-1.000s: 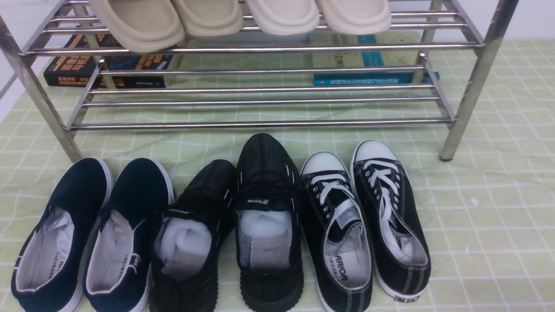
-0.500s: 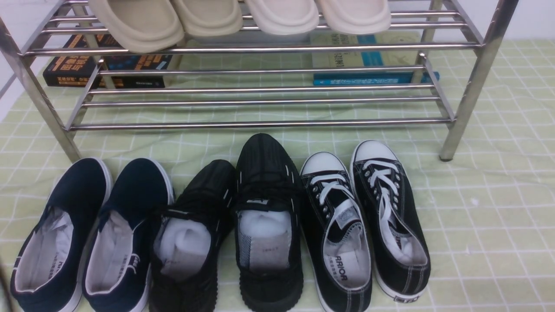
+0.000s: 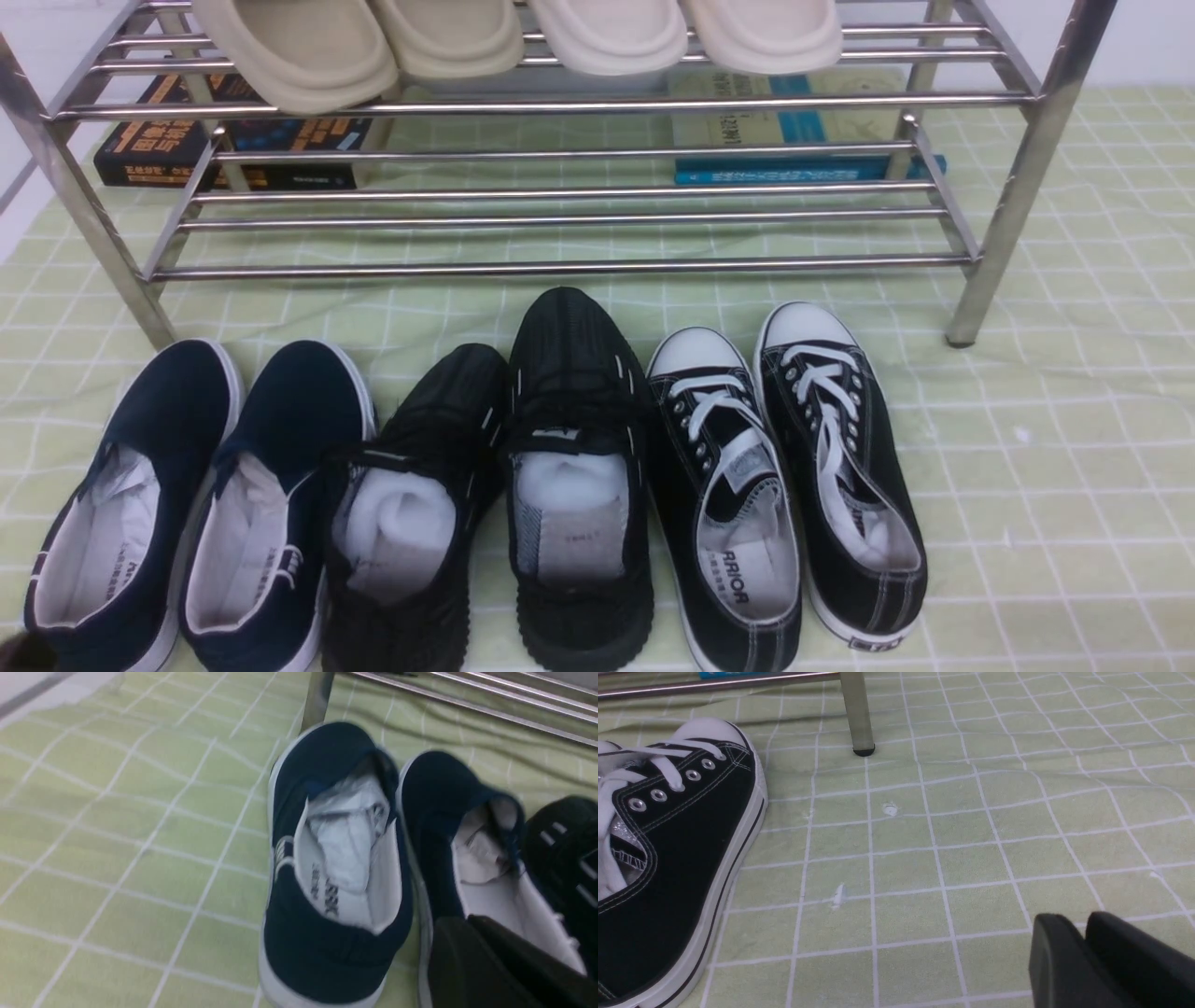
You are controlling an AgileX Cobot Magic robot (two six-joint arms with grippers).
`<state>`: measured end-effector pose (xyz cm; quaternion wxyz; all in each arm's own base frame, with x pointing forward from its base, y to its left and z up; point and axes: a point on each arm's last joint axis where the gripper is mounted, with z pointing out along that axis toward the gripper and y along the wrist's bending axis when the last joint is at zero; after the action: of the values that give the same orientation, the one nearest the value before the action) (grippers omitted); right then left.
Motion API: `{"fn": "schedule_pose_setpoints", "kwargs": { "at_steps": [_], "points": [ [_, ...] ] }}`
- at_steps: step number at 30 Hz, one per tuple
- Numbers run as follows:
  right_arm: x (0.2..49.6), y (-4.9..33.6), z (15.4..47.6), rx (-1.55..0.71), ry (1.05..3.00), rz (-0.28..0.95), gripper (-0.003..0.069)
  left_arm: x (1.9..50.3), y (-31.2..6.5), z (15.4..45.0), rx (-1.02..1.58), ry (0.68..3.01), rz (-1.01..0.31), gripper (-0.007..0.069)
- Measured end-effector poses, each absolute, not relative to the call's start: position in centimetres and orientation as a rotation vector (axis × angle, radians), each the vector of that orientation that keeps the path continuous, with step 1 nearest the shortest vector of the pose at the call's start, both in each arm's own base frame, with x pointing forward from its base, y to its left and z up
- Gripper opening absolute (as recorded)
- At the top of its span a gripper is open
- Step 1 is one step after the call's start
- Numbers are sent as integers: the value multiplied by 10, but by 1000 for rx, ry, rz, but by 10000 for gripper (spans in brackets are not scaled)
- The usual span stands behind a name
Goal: Take the shoes off the shelf with your hand from the green coffee tablecloth.
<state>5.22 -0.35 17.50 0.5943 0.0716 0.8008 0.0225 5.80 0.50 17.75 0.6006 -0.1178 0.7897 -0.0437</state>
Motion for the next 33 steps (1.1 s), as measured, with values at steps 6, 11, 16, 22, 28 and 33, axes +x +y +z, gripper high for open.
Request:
{"fn": "schedule_pose_setpoints", "kwargs": {
  "at_steps": [6,11,16,22,28,33],
  "points": [
    [52,-3,175,166,1861,52,120,53,5,174,-219,1842,-51,34],
    [52,-3,175,166,1861,52,127,53,5,174,-181,1849,-22,36],
    [52,-3,175,166,1861,52,132,53,5,174,-178,1850,-19,36],
    [52,-3,175,166,1861,52,143,53,5,174,-178,1850,-19,42],
    [52,-3,175,166,1861,52,151,53,5,174,-179,1851,-19,48],
    [52,-3,175,166,1861,52,155,53,5,174,-179,1851,-19,52]
  ]
}}
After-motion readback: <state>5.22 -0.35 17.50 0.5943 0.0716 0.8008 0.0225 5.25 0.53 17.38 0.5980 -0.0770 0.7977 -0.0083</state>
